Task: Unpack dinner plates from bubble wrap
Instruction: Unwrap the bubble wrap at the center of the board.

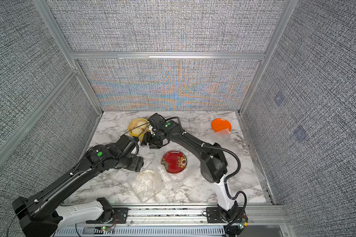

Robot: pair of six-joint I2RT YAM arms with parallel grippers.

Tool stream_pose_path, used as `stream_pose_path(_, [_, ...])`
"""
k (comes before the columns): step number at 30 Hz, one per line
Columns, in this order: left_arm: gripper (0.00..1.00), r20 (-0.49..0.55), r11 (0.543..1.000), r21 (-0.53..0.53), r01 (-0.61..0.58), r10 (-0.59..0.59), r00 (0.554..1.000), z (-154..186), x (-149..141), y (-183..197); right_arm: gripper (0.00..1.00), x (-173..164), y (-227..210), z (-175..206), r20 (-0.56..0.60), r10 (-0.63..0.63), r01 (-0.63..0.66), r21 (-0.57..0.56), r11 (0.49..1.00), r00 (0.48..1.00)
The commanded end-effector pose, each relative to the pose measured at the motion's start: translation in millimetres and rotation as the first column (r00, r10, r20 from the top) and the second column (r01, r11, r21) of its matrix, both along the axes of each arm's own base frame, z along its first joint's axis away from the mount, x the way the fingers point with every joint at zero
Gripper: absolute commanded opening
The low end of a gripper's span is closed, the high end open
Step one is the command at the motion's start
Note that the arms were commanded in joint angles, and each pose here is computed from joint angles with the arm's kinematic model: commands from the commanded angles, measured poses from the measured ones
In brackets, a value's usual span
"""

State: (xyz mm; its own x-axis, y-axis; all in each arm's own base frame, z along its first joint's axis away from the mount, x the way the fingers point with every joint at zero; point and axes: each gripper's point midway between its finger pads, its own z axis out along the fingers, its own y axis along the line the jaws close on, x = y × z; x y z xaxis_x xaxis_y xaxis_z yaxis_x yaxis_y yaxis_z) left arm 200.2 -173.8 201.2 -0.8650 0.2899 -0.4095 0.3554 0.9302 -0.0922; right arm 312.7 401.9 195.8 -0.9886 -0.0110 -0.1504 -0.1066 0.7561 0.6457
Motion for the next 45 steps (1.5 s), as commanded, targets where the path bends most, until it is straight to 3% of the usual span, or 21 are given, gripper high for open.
stream_pose_path(1, [0.8, 0.003, 0.997, -0.053, 0.049, -0.049, 0.999, 3.5, 13.1, -25.4, 0.6, -3.4, -36.8, 10.3, 0.053, -0.081, 0.083, -0.018, 0.996, 0.995])
stream_pose_path(6, [0.8, -0.089, 0.992, -0.079, 0.094, -0.101, 0.991, -15.0, 25.9, -60.0, 0.59, -39.8, -119.3, -14.7, -0.002, -0.252, 0.25, -0.11, 0.962, 0.968])
stream_pose_path(9, [0.8, -0.204, 0.981, -0.112, 0.158, -0.178, 0.963, -37.0, 21.4, -84.1, 0.57, -67.6, -153.6, -44.0, -0.073, -0.345, 0.332, -0.149, 0.932, 0.936])
stream_pose_path(13, [0.8, -0.227, 0.971, -0.178, 0.157, -0.196, 0.954, -47.7, 24.3, -102.7, 0.55, -75.0, -156.8, -67.9, -0.113, -0.363, 0.347, -0.141, 0.927, 0.925])
stream_pose_path(17, [0.8, -0.241, 0.98, -0.133, 0.148, -0.177, 0.954, -60.6, 37.7, -108.4, 0.54, -75.8, -155.4, -89.7, -0.153, -0.362, 0.334, -0.181, 0.925, 0.92])
stream_pose_path(21, [0.78, -0.268, 0.988, -0.059, 0.145, -0.156, 0.951, -81.2, 56.5, -116.2, 0.51, -71.4, -150.9, -80.8, -0.154, -0.354, 0.325, -0.181, 0.928, 0.923])
stream_pose_path(24, [0.67, -0.268, 0.99, 0.056, 0.128, -0.109, 0.957, -98.3, 72.8, -109.0, 0.5, -79.7, -150.8, -92.3, -0.186, -0.362, 0.327, -0.194, 0.925, 0.913])
stream_pose_path(26, [0.44, -0.277, 0.981, 0.134, 0.138, -0.096, 0.956, -108.2, 80.1, -102.4, 0.48, -87.8, -150.8, -106.4, -0.212, -0.37, 0.332, -0.194, 0.923, 0.905])
stream_pose_path(28, [0.3, -0.279, 0.976, 0.163, 0.145, -0.095, 0.956, -113.1, 83.7, -98.0, 0.46, -93.7, -150.4, -116.4, -0.228, -0.371, 0.331, -0.197, 0.923, 0.9])
stream_pose_path(34, [0.28, -0.25, 0.981, 0.173, 0.091, -0.046, 0.967, -108.7, 96.5, -72.9, 0.39, -120.8, -155.5, -147.3, -0.289, -0.362, 0.307, -0.22, 0.926, 0.886])
stream_pose_path(40, [0.19, -0.238, 0.993, 0.106, 0.058, -0.031, 0.971, -107.4, 119.0, -69.7, 0.34, -156.9, -167.1, -170.2, -0.338, -0.377, 0.293, -0.274, 0.916, 0.863])
stream_pose_path(45, [0.18, -0.22, 0.998, 0.063, 0.021, -0.007, 0.975, -99.8, 142.4, -72.8, 0.38, -153.6, -168.7, -153.3, -0.296, -0.39, 0.33, -0.233, 0.915, 0.872])
